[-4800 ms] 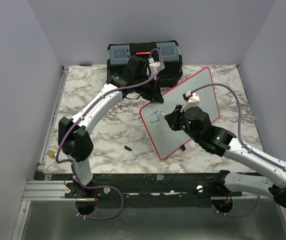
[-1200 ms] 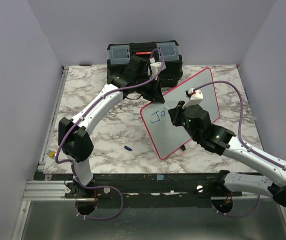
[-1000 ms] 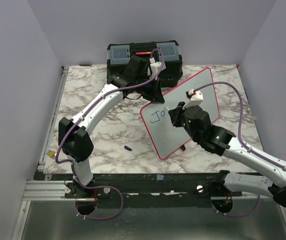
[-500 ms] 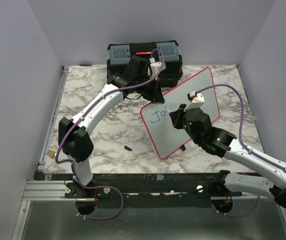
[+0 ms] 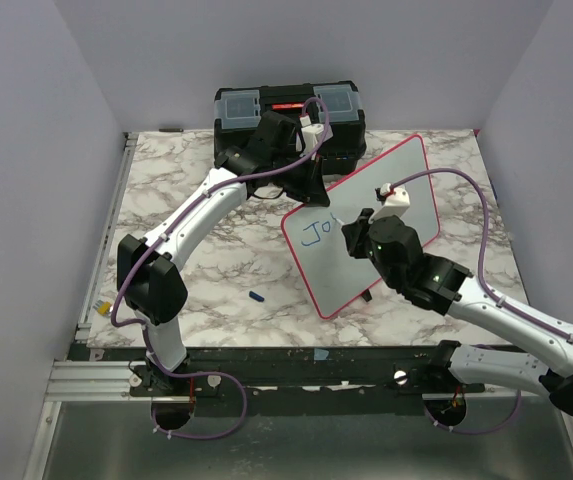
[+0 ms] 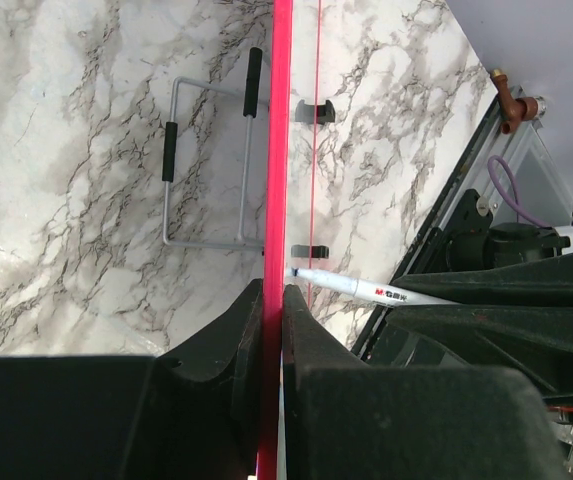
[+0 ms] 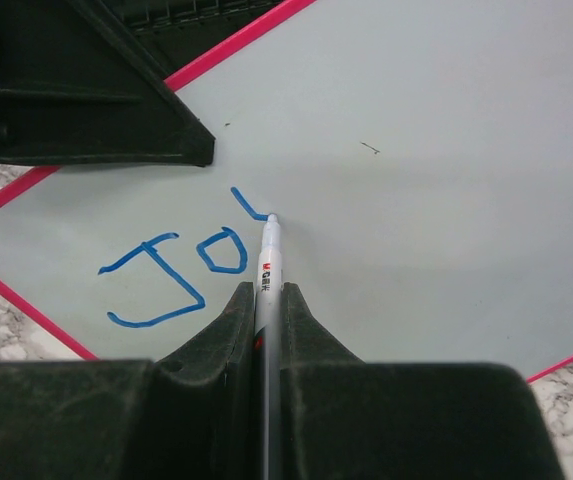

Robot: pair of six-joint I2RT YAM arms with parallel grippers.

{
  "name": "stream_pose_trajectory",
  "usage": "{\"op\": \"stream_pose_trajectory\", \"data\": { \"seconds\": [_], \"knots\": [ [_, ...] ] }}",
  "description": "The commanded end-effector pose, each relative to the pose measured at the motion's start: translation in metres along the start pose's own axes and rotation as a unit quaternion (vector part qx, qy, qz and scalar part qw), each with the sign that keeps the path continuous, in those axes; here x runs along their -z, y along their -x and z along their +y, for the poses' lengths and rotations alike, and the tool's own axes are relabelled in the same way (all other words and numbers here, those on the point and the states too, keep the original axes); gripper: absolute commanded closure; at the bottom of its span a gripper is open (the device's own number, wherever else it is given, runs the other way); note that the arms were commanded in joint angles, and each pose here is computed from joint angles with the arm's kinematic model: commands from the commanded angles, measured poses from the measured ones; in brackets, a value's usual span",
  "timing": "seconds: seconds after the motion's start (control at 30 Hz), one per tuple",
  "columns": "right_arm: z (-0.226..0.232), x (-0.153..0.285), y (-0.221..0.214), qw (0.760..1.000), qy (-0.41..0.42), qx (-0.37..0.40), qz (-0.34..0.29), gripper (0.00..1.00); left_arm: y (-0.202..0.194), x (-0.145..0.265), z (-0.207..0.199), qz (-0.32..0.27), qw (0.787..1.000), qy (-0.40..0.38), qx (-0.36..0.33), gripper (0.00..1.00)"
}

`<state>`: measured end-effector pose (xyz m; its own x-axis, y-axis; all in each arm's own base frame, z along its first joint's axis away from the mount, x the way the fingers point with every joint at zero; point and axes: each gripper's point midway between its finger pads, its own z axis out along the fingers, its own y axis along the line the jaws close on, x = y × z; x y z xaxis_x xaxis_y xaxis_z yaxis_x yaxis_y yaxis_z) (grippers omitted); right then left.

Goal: Write a sentence on the whiteboard

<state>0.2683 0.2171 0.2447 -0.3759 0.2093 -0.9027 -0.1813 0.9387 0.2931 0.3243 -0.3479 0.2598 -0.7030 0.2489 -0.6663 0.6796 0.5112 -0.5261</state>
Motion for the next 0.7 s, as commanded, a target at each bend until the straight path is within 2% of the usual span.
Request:
{"op": "stream_pose_trajectory", "data": {
  "seconds": [0.0,0.67],
  "knots": [
    [-0.009,-0.001,0.004,0.999,-0.032,0.004,-0.003,0.99,-0.009,0.002,-0.017,0.014,1.0,-0.006,-0.018,1.0],
    [0.007,-0.012,0.027,0.999,-0.033,0.011,-0.02,0.99,-0.012,0.0,-0.017,0.016,1.0,-0.009,-0.019,1.0]
  ]
}}
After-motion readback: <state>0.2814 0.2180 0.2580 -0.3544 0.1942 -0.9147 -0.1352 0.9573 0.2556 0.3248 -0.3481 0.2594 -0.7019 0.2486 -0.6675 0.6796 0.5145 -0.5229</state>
